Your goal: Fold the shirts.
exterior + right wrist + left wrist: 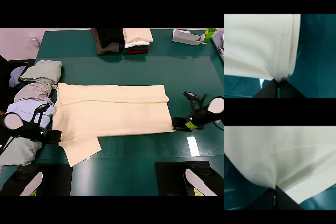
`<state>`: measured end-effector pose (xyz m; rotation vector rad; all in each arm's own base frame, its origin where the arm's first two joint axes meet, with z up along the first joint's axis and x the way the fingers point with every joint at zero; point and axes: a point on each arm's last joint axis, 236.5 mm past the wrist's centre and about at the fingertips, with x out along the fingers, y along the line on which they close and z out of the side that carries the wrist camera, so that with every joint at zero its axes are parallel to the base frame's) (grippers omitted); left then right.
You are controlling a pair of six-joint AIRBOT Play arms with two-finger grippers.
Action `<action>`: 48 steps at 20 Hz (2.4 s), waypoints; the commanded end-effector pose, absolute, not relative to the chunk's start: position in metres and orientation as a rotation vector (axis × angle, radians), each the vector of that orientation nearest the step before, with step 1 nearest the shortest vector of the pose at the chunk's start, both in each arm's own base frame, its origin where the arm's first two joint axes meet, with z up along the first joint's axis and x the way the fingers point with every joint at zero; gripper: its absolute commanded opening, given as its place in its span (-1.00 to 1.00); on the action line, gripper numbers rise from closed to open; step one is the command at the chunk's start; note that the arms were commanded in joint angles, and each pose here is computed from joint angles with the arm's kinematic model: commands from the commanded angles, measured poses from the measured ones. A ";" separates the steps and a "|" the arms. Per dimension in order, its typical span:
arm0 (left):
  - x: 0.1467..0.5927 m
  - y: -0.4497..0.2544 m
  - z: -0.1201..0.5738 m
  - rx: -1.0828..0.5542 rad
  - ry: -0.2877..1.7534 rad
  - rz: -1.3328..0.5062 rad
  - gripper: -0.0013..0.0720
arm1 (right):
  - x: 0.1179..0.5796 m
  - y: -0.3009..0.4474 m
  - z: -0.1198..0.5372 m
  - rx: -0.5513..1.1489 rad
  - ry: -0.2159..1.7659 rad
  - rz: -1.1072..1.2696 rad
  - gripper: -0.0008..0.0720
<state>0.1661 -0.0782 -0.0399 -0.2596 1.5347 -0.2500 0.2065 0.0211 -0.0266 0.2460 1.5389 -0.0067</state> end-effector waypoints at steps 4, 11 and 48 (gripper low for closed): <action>0.167 -0.089 0.016 -0.229 1.433 -0.344 -0.90 | 0.190 -0.008 0.004 0.253 1.450 -0.095 -0.93; 0.313 -0.078 0.063 -0.140 1.113 -0.311 -0.89 | 0.290 -0.003 0.026 0.201 1.347 -0.039 -0.93; 0.414 -0.197 0.025 -0.234 1.163 -0.526 -0.89 | 0.372 0.035 -0.061 0.402 1.539 0.153 -0.93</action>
